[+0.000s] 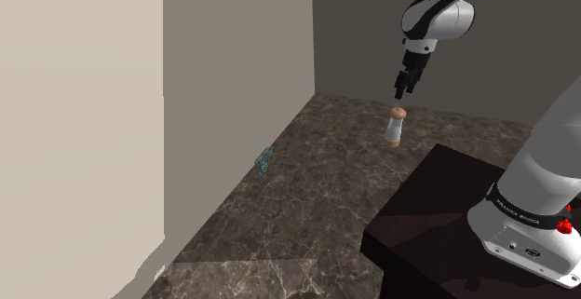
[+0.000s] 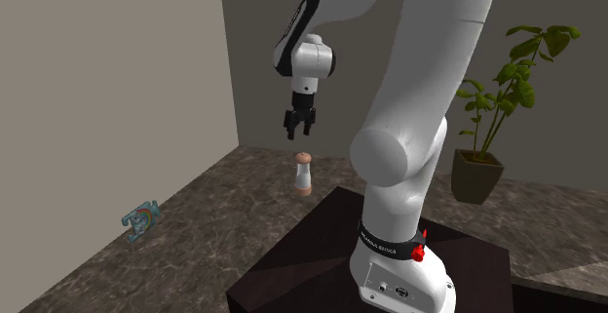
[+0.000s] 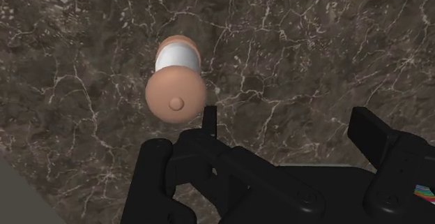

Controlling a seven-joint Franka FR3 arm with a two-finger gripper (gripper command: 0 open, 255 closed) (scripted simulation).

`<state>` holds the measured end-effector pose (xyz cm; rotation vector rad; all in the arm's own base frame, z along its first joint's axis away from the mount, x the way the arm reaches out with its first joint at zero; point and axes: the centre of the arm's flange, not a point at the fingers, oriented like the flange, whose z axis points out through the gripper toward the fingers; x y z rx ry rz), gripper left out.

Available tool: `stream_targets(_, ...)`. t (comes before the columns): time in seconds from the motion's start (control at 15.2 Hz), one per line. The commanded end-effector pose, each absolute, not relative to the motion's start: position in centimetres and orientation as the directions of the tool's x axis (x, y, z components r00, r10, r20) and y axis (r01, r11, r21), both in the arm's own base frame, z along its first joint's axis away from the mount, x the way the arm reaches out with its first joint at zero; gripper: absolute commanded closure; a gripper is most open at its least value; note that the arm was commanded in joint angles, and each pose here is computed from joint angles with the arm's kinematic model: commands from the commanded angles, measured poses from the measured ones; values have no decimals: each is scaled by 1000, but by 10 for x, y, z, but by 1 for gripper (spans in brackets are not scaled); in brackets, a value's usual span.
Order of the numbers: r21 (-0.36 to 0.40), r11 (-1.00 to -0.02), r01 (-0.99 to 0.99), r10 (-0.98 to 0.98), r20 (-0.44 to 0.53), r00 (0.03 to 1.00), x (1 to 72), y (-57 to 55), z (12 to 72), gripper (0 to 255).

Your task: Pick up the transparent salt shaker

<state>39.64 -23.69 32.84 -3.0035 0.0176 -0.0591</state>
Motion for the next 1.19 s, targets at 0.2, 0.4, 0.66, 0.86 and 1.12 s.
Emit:
stream_targets(0.2, -151, -989, 2, -3, 32, 999, 408, -281, 278, 0)
stream_targets(0.4, -160, -987, 7, 3, 29, 1000, 416, -307, 247, 0)
stream_targets(0.66, -163, -987, 9, 5, 27, 1000, 418, -316, 226, 0)
stream_targets(0.86, -163, -987, 9, 5, 27, 1000, 418, -316, 210, 0)
stream_targets(1.12, -163, -987, 9, 5, 27, 1000, 418, -316, 196, 0)
